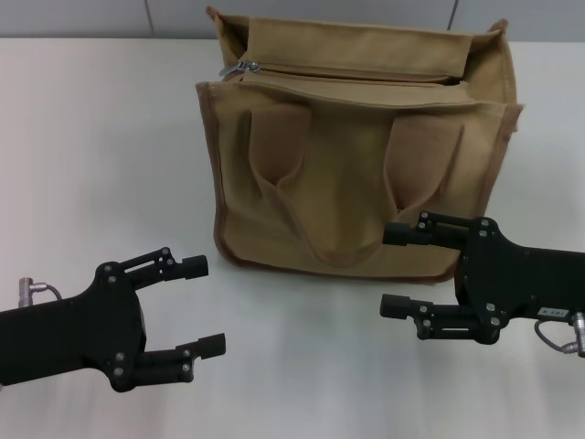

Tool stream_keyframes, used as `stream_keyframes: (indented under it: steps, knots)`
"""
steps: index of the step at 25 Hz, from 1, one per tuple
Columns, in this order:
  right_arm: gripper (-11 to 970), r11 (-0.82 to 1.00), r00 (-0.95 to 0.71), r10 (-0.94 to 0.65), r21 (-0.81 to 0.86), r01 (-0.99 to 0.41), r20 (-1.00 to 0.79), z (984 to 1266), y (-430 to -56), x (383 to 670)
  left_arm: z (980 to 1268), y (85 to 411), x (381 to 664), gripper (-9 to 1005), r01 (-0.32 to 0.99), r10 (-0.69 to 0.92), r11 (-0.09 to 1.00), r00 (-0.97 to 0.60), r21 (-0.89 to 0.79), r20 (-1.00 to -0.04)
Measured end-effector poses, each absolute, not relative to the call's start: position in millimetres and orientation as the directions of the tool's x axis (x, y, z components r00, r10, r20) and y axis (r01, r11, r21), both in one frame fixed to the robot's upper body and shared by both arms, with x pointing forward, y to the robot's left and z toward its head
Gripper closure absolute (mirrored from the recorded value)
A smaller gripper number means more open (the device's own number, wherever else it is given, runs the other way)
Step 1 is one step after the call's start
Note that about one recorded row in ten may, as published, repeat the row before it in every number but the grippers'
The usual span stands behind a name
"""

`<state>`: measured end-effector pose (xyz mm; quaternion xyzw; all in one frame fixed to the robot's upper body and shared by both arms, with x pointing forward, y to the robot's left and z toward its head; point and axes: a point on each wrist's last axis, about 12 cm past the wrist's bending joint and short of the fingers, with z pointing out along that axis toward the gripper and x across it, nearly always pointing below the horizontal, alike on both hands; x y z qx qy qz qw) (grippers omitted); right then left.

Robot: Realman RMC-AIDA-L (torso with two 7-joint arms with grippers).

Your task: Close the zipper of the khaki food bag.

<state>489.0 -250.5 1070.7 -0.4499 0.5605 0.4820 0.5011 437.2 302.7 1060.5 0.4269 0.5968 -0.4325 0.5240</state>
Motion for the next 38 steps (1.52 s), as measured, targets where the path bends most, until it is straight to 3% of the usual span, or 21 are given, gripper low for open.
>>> stream_keyframes:
  steps: [16,18,20,23,27,33,38]
  knots:
    - [184,0.134,-0.110,-0.007,0.108,-0.985,-0.994,1067,-243,490,1061,305,439,168,0.957,0.057,0.287,-0.059,-0.040,-0.997]
    - [184,0.128,-0.102,0.030,0.105,-0.986,-0.994,1064,-236,485,1062,319,442,168,0.908,0.034,0.418,-0.004,0.011,-0.999]
    - [184,0.122,-0.092,0.044,0.097,-0.988,-0.995,1062,-233,483,1062,323,444,168,0.877,0.008,0.481,0.007,0.009,-1.000]
    - [184,0.110,-0.077,0.077,0.085,-0.990,-0.994,1059,-223,477,1060,341,462,169,0.687,-0.107,0.725,0.044,-0.048,-0.993]
    - [184,0.108,-0.064,0.092,0.074,-0.991,-0.994,1056,-217,473,1055,341,483,169,0.610,-0.080,0.790,0.007,-0.059,-0.997]
    - [184,0.116,-0.070,0.100,0.082,-0.990,-0.992,1052,-216,468,1045,304,514,169,0.705,0.054,0.709,-0.072,-0.012,-0.996]
    - [184,0.127,-0.086,0.102,0.098,-0.987,-0.991,1049,-215,465,1049,286,527,170,0.708,0.030,0.706,-0.019,0.008,-0.999]
